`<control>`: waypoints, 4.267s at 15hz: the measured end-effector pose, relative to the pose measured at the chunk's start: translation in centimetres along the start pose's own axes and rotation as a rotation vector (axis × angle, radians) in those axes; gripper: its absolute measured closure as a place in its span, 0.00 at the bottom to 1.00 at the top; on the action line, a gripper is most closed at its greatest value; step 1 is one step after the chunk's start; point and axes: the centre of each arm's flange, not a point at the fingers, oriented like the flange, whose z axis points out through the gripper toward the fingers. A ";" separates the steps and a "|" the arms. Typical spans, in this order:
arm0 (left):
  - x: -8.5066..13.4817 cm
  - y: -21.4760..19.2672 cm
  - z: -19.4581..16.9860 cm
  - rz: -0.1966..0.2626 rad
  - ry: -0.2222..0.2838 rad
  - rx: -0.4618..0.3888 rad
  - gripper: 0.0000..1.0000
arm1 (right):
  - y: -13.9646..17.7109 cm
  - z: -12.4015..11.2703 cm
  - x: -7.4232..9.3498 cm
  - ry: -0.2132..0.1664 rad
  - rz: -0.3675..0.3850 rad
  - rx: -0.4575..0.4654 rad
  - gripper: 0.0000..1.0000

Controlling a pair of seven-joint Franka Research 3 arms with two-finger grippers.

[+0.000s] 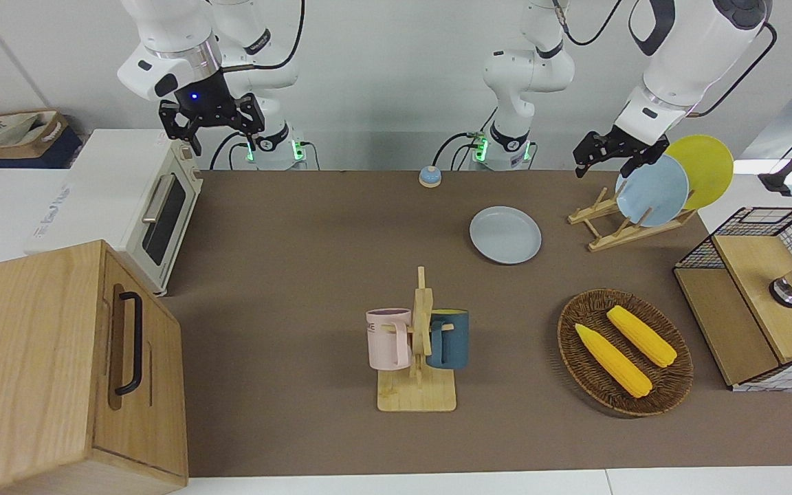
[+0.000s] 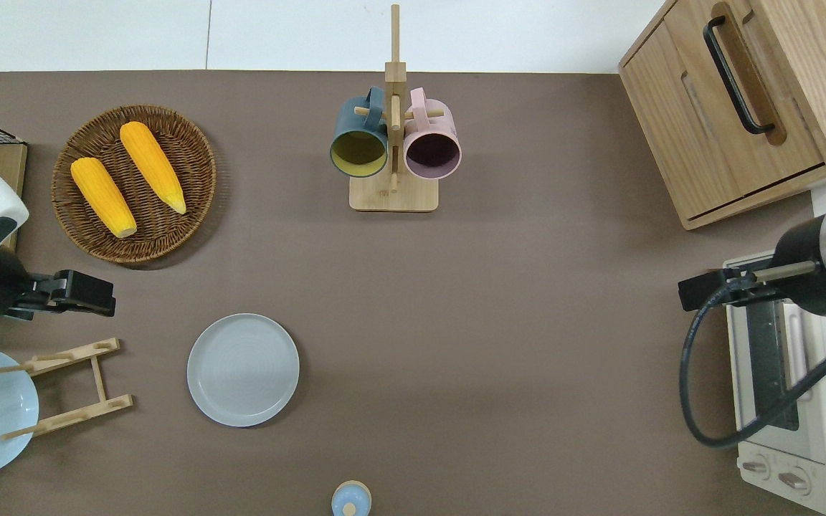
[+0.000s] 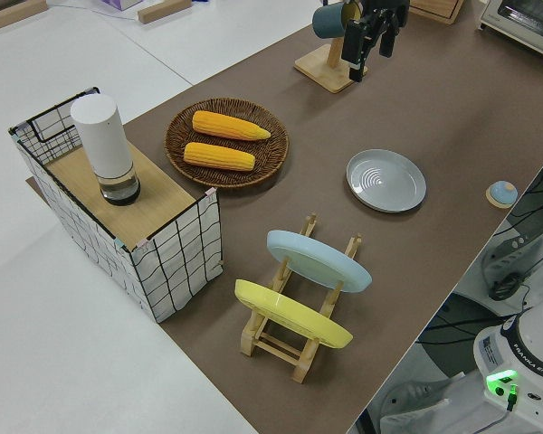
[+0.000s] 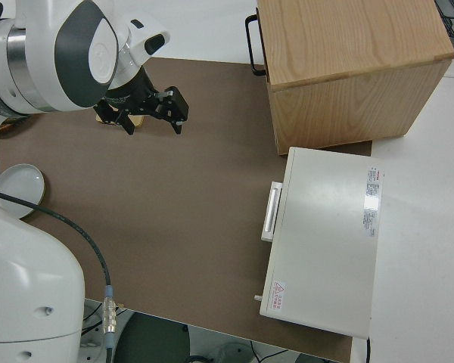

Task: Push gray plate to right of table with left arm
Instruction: 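Move the left gripper down beside the gray plate's near edge, then lower the left gripper against the gray plate's rim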

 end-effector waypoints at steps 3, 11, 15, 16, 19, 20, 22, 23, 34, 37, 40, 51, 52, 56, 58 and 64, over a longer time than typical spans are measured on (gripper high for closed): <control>-0.1 0.1 0.2 0.003 -0.014 0.001 0.00 | 0.0 0.0 0.0 0.000 0.000 0.000 0.01; -0.2 0.0 0.9 0.000 -0.032 0.001 0.00 | 0.0 0.0 0.0 0.000 0.000 0.000 0.01; -0.1 0.3 3.0 0.006 -0.059 0.002 0.00 | 0.0 0.0 0.0 0.000 0.000 0.000 0.01; -0.1 0.2 3.7 0.005 -0.057 0.002 0.00 | 0.0 0.0 0.0 0.000 0.000 0.000 0.01; -0.2 0.0 6.3 0.002 -0.032 -0.001 0.00 | 0.0 0.0 0.0 0.000 0.000 0.000 0.01; -0.4 -0.1 7.4 0.001 -0.023 -0.002 0.00 | 0.0 0.0 0.0 0.000 0.000 0.000 0.01; -0.9 -0.2 9.2 0.000 -0.013 -0.004 0.00 | 0.0 0.0 0.0 0.000 0.000 0.000 0.01; -0.9 -0.2 9.8 -0.001 -0.005 -0.004 0.00 | 0.0 0.0 0.0 0.000 0.000 0.000 0.01; -3.1 -0.7 19.1 -0.026 0.128 -0.009 0.00 | 0.0 0.0 0.0 0.000 0.000 0.000 0.01; -3.7 0.4 21.6 -0.033 0.148 -0.001 0.00 | 0.0 0.0 0.0 0.000 0.000 0.000 0.01; -4.0 1.6 22.9 -0.047 0.168 0.003 0.00 | 0.0 0.0 0.0 0.000 0.000 0.000 0.01; -5.2 1.9 26.7 -0.067 0.210 0.002 0.00 | 0.0 0.0 0.0 0.000 0.000 0.000 0.01; -5.2 1.8 26.9 -0.067 0.212 0.002 0.00 | 0.0 0.0 0.0 0.000 0.000 0.000 0.01; -5.2 1.7 28.5 -0.068 0.226 0.002 0.01 | 0.0 0.0 0.0 0.000 0.000 0.000 0.01; -5.1 1.7 29.3 -0.069 0.225 0.003 0.02 | 0.0 0.0 0.0 0.000 0.000 0.000 0.01; -4.8 1.9 30.6 -0.065 0.212 0.006 0.33 | 0.0 0.0 0.0 0.000 0.000 0.000 0.01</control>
